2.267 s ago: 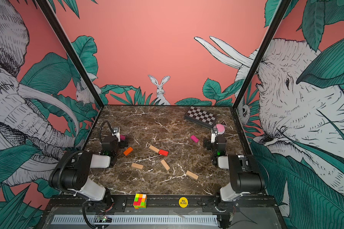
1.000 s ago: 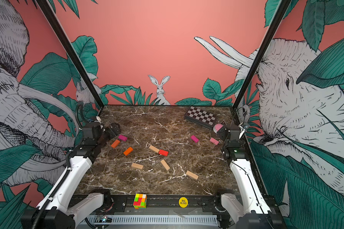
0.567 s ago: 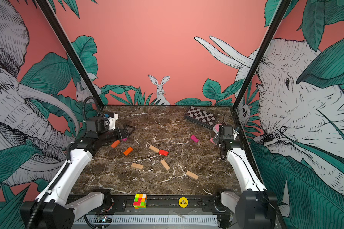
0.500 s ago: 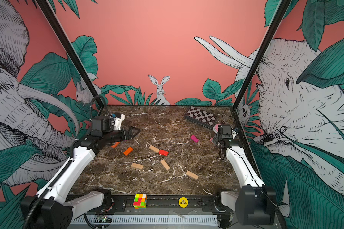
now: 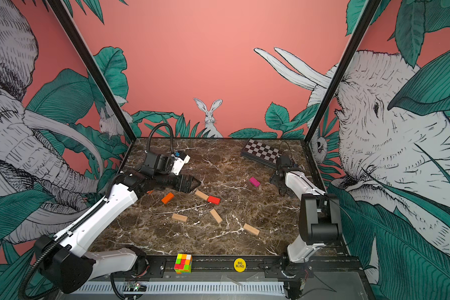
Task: Assemble the letter p with building blocks
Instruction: Pick up the building block from the center of the board.
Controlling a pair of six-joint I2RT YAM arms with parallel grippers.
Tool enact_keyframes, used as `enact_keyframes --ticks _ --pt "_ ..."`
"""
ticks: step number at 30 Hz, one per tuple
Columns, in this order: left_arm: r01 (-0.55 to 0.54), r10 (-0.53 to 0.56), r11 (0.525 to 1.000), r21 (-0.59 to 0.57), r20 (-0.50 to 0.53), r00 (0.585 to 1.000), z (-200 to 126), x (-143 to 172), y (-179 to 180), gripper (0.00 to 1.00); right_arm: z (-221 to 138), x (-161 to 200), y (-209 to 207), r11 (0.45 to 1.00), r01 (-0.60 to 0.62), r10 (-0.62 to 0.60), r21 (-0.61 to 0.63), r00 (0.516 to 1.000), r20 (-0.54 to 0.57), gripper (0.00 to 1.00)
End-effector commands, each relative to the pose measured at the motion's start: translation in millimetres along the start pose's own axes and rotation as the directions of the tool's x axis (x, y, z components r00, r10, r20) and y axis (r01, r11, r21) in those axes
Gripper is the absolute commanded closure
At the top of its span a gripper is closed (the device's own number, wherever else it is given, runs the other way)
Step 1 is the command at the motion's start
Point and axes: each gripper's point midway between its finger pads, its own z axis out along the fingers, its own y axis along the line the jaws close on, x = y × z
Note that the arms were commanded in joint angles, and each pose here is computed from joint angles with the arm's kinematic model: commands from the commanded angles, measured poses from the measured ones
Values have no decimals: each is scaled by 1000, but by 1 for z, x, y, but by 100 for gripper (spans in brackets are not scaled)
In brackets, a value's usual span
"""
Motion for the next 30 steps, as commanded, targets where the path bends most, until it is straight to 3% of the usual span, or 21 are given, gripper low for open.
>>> enact_keyframes --ticks 1,11,30 --pt "-43 43 998 -46 -15 999 -2 9 7 0 15 -9 10 1000 22 -22 0 1000 -7 5" --pt "-25 25 1000 1 -15 1000 2 9 1 0 41 -18 6 999 4 -2 54 999 -37 5" --pt "-16 16 1000 5 -11 1000 2 8 0 0 58 -12 16 1000 8 -10 -18 995 -102 27"
